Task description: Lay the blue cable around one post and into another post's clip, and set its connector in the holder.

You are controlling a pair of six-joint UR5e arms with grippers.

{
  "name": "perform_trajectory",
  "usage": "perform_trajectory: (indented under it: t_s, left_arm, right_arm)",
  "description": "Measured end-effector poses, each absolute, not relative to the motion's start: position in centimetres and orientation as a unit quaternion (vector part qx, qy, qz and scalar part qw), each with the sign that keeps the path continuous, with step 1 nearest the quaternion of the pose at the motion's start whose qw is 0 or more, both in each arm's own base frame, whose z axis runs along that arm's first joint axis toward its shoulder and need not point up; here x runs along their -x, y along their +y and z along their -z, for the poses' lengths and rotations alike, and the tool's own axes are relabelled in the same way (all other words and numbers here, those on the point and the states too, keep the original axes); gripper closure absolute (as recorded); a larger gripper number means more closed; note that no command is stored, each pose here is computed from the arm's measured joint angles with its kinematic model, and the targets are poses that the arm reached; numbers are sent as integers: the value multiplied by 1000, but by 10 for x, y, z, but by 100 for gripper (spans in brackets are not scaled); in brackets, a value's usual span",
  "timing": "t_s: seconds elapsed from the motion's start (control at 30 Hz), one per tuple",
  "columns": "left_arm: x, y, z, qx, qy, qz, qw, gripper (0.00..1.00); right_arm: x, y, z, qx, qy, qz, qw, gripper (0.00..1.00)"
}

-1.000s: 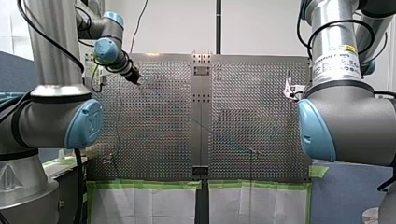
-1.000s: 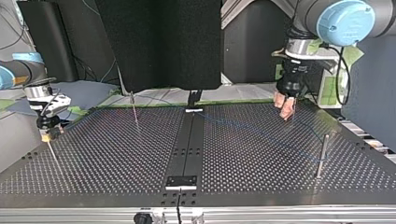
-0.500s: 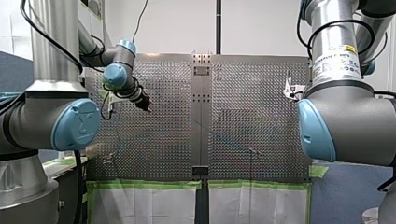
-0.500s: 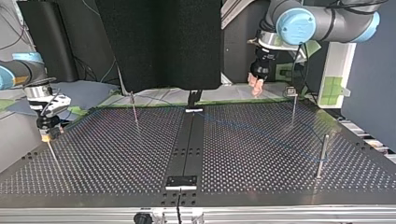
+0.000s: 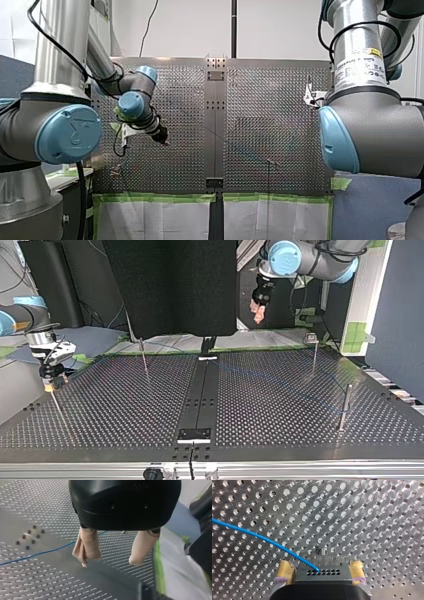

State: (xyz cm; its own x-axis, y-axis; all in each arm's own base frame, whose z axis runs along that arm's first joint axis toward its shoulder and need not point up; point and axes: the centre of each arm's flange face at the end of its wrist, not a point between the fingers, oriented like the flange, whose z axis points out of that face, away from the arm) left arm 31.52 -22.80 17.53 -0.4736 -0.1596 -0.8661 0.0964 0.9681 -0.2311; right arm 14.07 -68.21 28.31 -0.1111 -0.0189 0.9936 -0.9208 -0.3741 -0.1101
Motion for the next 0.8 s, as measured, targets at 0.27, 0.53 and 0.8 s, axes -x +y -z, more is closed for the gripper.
perform_trajectory:
  t_s: [0.27,0.53,0.8]
  left_arm:
    - [-302,-251,-156,24,844,146,516,13]
    - [-290,-277,-160,3,821,172,545,13]
    - [-290,-291,-166,-21,794,176,582,13]
  right_arm:
    - [-141,-682,-283,-556,-422,-614,367,0]
    - [-141,-682,-283,-556,-423,-614,367,0]
    - [-141,-682,-283,-557,-422,-614,367,0]
